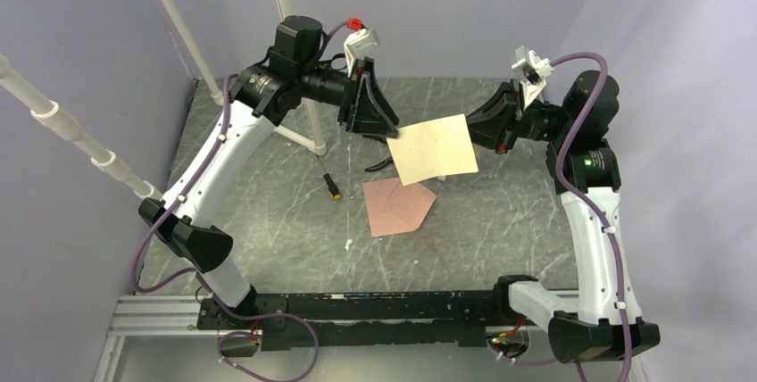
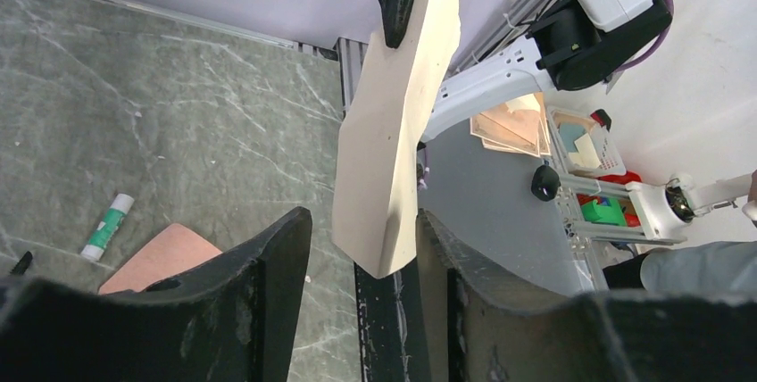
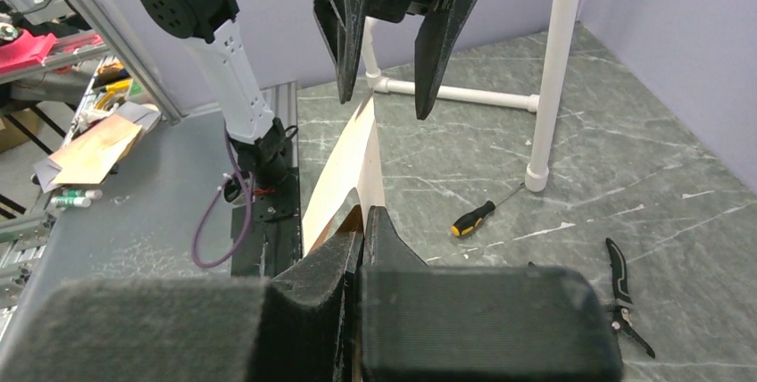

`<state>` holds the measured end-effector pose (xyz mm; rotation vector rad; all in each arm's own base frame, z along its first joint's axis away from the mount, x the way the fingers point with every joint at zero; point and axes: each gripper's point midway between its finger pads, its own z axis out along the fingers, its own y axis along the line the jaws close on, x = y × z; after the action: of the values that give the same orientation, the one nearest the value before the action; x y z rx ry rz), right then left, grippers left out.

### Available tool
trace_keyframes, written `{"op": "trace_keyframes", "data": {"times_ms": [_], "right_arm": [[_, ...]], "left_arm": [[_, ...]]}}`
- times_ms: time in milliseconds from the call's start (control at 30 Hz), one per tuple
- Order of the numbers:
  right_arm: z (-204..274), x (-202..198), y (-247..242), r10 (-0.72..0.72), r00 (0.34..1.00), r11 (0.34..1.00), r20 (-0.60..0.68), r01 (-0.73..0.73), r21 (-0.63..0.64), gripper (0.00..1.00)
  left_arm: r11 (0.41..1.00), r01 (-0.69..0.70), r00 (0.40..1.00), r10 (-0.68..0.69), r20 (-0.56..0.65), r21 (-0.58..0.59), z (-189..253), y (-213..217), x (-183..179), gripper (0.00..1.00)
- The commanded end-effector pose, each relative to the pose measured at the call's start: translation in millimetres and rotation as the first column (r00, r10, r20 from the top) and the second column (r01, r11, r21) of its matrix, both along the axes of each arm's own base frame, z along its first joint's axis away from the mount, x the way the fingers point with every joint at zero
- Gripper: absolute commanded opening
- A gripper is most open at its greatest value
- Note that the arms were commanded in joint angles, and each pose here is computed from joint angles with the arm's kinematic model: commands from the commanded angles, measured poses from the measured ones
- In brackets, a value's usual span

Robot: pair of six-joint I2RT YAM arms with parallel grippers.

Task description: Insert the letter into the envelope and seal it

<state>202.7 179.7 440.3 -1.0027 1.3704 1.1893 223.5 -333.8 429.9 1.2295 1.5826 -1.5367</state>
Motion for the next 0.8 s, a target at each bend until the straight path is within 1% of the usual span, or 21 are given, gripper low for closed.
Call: {"op": "trace_keyframes", "data": {"times_ms": [0,67,133,400,467,533,567,600,633,667,700,767], "right_arm": [[7.8,-2.8,1.3,0.029,0.998,1.0,0.05,-0.029,-0.001,0.0],[8.1,-1.5,1.4,0.029,0.998,1.0,0.051,-0.029,0.0,0.0],[8.1,-0.2,1.4,0.029,0.998,1.0,0.049,-0.029,0.001,0.0],[7.3,2.1,1.1,0.023,0.999,1.0,0.043,-0.023,-0.004,0.0],[6.8,2.8,0.8,0.014,0.999,1.0,0.041,-0.014,-0.006,0.0],[5.3,6.6,0.0,-0.015,0.999,1.0,0.029,0.016,-0.007,0.01],[2.5,13.0,-1.3,-0.054,0.998,0.998,0.01,0.054,-0.013,0.13],[1.7,20.6,-3.9,-0.107,0.994,0.994,-0.002,0.107,-0.024,0.32],[-1.9,33.2,-8.5,-0.184,0.983,0.982,-0.013,0.183,-0.044,0.47],[-7.1,49.0,-15.1,-0.276,0.961,0.96,-0.036,0.273,-0.068,0.58],[-11.6,64.9,-22.9,-0.366,0.929,0.929,-0.059,0.36,-0.09,0.65],[-24.3,98.6,-44.7,-0.555,0.825,0.829,-0.101,0.54,-0.147,0.67]], "left_arm": [[0.998,0.053,0.999,-0.053,-0.004,-0.024,2.4,-6.6,-6.6,0.5],[0.998,0.058,0.998,-0.059,-0.006,-0.021,0.4,-8.7,-6.9,0.47],[0.998,0.061,0.998,-0.061,-0.005,-0.018,-1.4,-10.4,-7.1,0.39],[0.999,0.041,0.999,-0.041,0.022,0.005,-7.1,-10.0,-3.6,0.03],[1.0,0.023,0.999,-0.023,0.037,0.014,-8.7,-9.4,-1.0,0.03],[0.999,-0.027,0.998,0.025,0.065,0.027,-9.8,-8.8,6.1,0.03],[0.997,-0.067,0.994,0.064,0.088,0.034,-10.2,-8.2,12.1,0.03],[0.992,-0.119,0.987,0.113,0.114,0.044,-11.3,-7.1,20.0,0.02],[0.983,-0.176,0.976,0.167,0.142,0.05,-11.5,-5.4,28.7,0.03],[0.97,-0.238,0.959,0.226,0.173,0.053,-10.8,-2.1,37.5,0.02],[0.954,-0.297,0.938,0.281,0.205,0.052,-10.3,1.1,46.3,0.02],[0.913,-0.405,0.887,0.382,0.258,0.04,-9.7,8.0,63.7,0.02]]}}
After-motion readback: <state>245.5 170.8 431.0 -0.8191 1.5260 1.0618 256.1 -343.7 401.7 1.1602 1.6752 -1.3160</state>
